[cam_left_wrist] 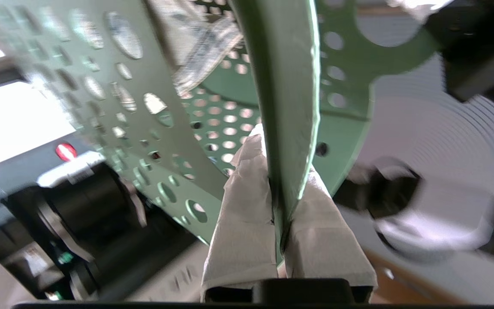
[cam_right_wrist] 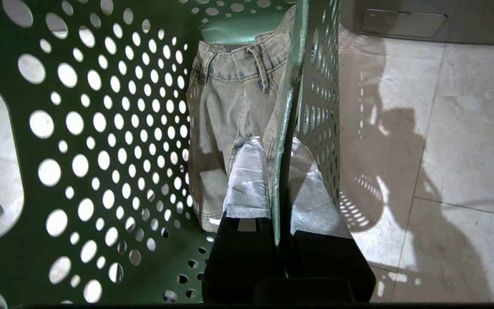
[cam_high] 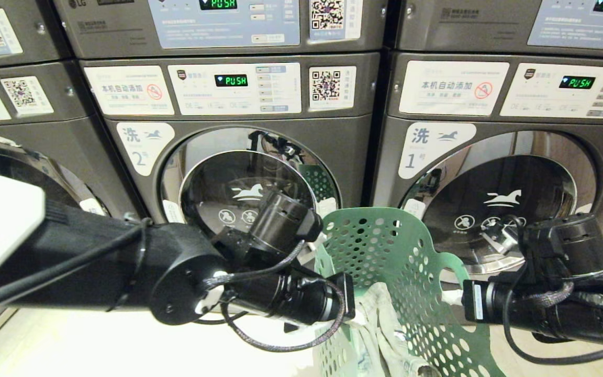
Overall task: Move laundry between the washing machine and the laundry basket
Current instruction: Pick up the clothes basket and put it beside the washing machine
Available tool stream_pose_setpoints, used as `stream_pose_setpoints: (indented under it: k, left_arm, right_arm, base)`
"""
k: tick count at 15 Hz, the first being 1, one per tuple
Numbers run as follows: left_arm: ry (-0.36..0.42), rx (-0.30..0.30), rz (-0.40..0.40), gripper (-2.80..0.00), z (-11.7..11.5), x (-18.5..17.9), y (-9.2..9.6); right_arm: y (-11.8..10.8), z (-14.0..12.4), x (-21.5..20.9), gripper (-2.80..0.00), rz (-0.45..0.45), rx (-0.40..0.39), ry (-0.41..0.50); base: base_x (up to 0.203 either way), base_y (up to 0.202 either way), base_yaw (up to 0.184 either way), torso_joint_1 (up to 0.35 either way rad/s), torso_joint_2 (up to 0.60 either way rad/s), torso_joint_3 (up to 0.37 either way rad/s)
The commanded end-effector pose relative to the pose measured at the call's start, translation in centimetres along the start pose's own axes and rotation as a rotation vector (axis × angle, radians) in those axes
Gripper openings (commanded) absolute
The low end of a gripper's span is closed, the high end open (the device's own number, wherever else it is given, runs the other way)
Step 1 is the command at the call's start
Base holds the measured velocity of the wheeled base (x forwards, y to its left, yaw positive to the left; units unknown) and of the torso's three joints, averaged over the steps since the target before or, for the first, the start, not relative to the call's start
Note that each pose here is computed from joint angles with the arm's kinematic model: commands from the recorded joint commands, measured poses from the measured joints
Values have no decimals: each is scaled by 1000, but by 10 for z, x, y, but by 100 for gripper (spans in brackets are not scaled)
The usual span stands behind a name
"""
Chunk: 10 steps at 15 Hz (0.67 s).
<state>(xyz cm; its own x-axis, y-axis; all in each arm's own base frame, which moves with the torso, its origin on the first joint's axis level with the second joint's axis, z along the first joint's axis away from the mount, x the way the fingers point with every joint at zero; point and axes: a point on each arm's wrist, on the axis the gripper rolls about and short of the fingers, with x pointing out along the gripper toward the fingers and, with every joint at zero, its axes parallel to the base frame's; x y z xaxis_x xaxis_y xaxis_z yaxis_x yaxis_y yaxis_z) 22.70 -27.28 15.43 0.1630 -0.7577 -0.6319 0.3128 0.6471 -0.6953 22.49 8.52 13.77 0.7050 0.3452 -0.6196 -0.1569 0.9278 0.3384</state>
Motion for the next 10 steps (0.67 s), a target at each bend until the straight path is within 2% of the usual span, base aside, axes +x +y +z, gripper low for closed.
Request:
stream_pose_setpoints:
  k: [1,5,10]
  left_arm:
    - [34,-30,59,-280,5,35,16]
    - [2,-29,94,-280,23,72,20]
    - [-40,-30,115,-280,41,101,27]
  right_arm:
    - [-15,-5,31,-280,-55,31,66]
    - [-42,2,78,-280,-98,69,20]
    - [-50,5,111,-280,-108,77,30]
  base:
    - [0,0,0,0,0,0]
    - [0,0,0,0,0,0]
    - [0,0,0,0,0,0]
